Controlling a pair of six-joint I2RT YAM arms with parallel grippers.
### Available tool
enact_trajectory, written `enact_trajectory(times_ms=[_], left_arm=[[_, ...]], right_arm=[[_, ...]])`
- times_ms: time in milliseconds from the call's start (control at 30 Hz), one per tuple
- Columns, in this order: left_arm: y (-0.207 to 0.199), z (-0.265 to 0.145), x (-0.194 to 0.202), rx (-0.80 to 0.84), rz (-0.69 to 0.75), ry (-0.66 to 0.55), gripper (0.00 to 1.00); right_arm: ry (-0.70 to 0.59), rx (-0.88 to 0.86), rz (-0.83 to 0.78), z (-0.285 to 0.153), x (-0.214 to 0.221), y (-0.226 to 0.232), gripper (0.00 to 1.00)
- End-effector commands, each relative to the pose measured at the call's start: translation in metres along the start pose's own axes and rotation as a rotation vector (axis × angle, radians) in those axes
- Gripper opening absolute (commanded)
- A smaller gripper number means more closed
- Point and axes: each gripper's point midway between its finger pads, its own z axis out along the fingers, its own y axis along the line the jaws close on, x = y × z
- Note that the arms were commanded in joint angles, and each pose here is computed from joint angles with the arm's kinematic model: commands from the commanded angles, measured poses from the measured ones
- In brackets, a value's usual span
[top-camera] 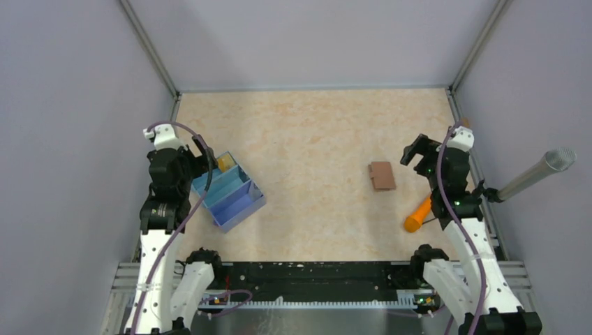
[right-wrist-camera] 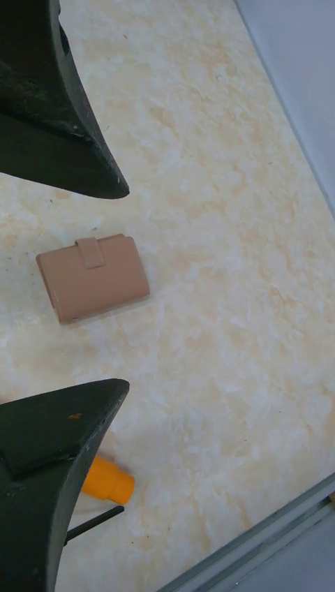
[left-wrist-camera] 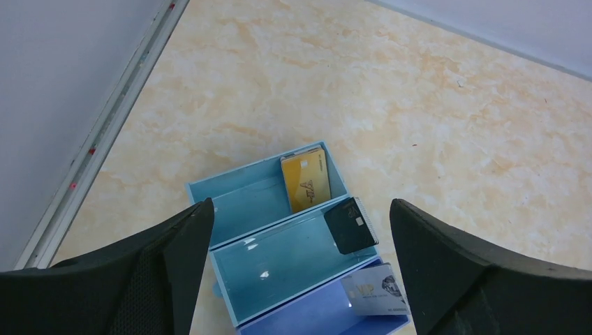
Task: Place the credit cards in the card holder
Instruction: Pick up the card holder from the center of the board.
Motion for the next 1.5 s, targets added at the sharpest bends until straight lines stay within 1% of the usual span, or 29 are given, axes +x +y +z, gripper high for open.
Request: enact_trajectory(times_ms=[0,33,67,133,300,367,467,600,733,867,967,1100,1200,1367,1400,1467], left_arm=[[-0.003,0.004,-0.004,0.008,-0.001,0.005,0.99],[-0.002,0.005,-0.002,0.005,-0.004,0.014,0.99],[-0.002,0.006,0.0,0.002,-0.006,0.023,0.99],[-0.002,0.008,0.007,0.003,-0.007,0.037,0.99],[-0.005,0.013,0.023,0.033,-0.001,0.08,0.99],[-0.006,0.013,0.026,0.038,0.0,0.093,0.99],[-0.007,0.013,0.027,0.044,0.0,0.096,0.99],[-0.008,0.01,0.027,0.056,0.001,0.088,0.99],[-0.008,0.009,0.027,0.059,0.001,0.087,0.99],[-0.009,0.009,0.027,0.061,0.001,0.088,0.99],[-0.009,0.009,0.027,0.063,0.001,0.086,0.99],[-0.009,0.009,0.026,0.062,0.001,0.086,0.99],[-0.009,0.009,0.026,0.064,0.0,0.085,0.99],[-0.01,0.009,0.026,0.066,-0.001,0.085,0.99],[-0.009,0.009,0.026,0.064,-0.001,0.085,0.99],[-0.009,0.009,0.025,0.063,-0.001,0.083,0.99]], right_arm=[[0.04,-0.017,-0.039,0.007,0.007,0.002,0.99],[0.066,-0.022,-0.05,0.011,0.013,0.003,0.97],[0.106,-0.021,-0.062,0.016,0.021,0.003,0.92],[0.181,-0.008,-0.079,0.024,0.036,0.002,0.87],[0.339,0.035,-0.17,0.036,0.076,0.009,0.86],[0.398,0.074,-0.237,0.039,0.093,0.011,0.85],[0.484,0.117,-0.35,0.041,0.118,0.019,0.82],[0.557,0.171,-0.49,0.042,0.141,0.026,0.76],[0.61,0.156,-0.575,0.047,0.164,0.042,0.72],[0.636,0.172,-0.667,0.051,0.179,0.057,0.68],[0.63,0.261,-0.742,0.053,0.185,0.053,0.65],[0.596,0.398,-0.819,0.053,0.184,0.039,0.57],[0.577,0.457,-0.846,0.052,0.183,0.03,0.54],[0.573,0.497,-0.876,0.05,0.182,0.021,0.49],[0.573,0.501,-0.88,0.051,0.183,0.02,0.47],[0.573,0.51,-0.895,0.051,0.184,0.018,0.39]])
